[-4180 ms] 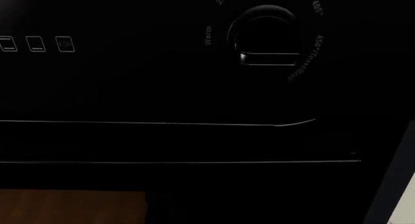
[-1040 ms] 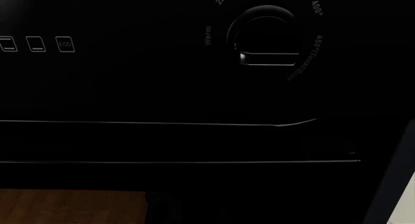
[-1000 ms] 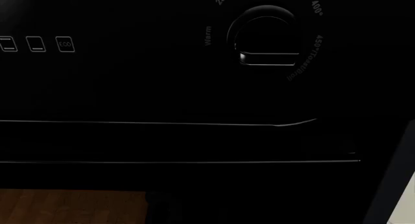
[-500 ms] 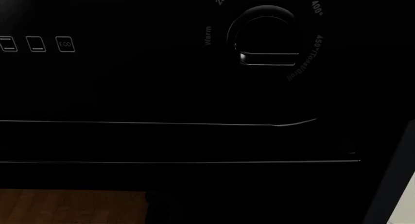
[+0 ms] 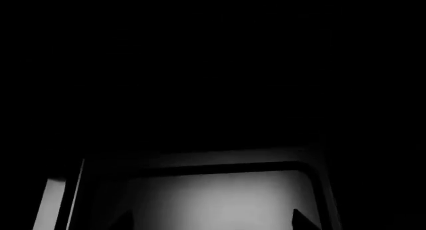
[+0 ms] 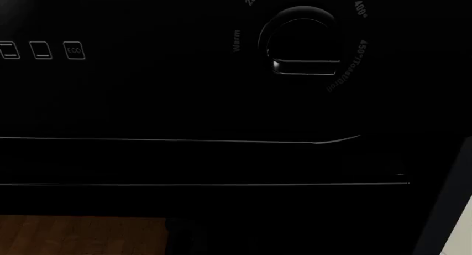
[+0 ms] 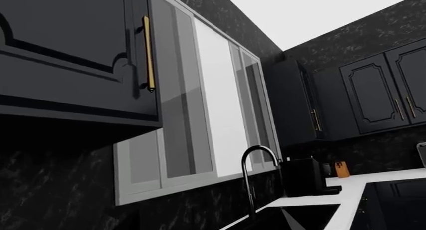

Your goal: Pick the garlic from the counter and place it in the microwave.

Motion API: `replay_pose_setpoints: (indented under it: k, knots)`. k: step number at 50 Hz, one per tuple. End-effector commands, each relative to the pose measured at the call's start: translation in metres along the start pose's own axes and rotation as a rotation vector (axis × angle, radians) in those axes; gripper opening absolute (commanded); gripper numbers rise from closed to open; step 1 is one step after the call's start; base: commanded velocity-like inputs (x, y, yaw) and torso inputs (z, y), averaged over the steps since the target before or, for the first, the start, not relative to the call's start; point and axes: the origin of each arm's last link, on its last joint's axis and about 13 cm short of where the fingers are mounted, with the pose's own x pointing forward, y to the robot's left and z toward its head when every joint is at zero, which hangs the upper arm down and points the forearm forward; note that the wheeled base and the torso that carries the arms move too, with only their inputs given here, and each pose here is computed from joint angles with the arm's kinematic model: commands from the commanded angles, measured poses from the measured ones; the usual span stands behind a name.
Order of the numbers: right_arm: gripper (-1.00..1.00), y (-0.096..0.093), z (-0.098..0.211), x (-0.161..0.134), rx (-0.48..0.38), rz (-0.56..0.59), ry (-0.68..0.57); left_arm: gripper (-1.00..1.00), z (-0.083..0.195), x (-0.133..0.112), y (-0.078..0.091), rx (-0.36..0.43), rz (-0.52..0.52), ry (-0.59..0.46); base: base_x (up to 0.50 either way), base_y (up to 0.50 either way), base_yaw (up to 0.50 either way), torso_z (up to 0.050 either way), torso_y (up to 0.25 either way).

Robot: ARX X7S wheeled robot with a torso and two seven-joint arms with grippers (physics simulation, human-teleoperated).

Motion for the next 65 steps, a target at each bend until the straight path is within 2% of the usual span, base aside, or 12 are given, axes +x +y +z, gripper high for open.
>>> replay_pose_setpoints:
  k: [1, 29, 39, 65]
  knots:
    - [1.0, 0.002, 0.0, 0.001, 0.003, 0.003, -0.002, 1.0, 0.013, 0.002, 0.001, -0.027, -0.003, -0.159, 0.0, 0.0, 0.0, 0.0, 0.0]
    - [1.0, 0.001, 0.001, 0.002, 0.005, 0.003, -0.008, 1.0, 0.05, -0.002, 0.004, -0.11, 0.007, -0.522, 0.0, 0.0, 0.0, 0.0, 0.0]
    - [1.0, 0.001, 0.002, 0.002, 0.006, 0.003, -0.009, 1.0, 0.06, -0.005, 0.005, -0.131, -0.008, -0.581, 0.0, 0.0, 0.0, 0.0, 0.0]
    - [1.0, 0.0, 0.003, 0.003, 0.017, 0.001, -0.016, 1.0, 0.091, -0.022, 0.002, -0.135, -0.055, -0.656, 0.0, 0.0, 0.0, 0.0, 0.0]
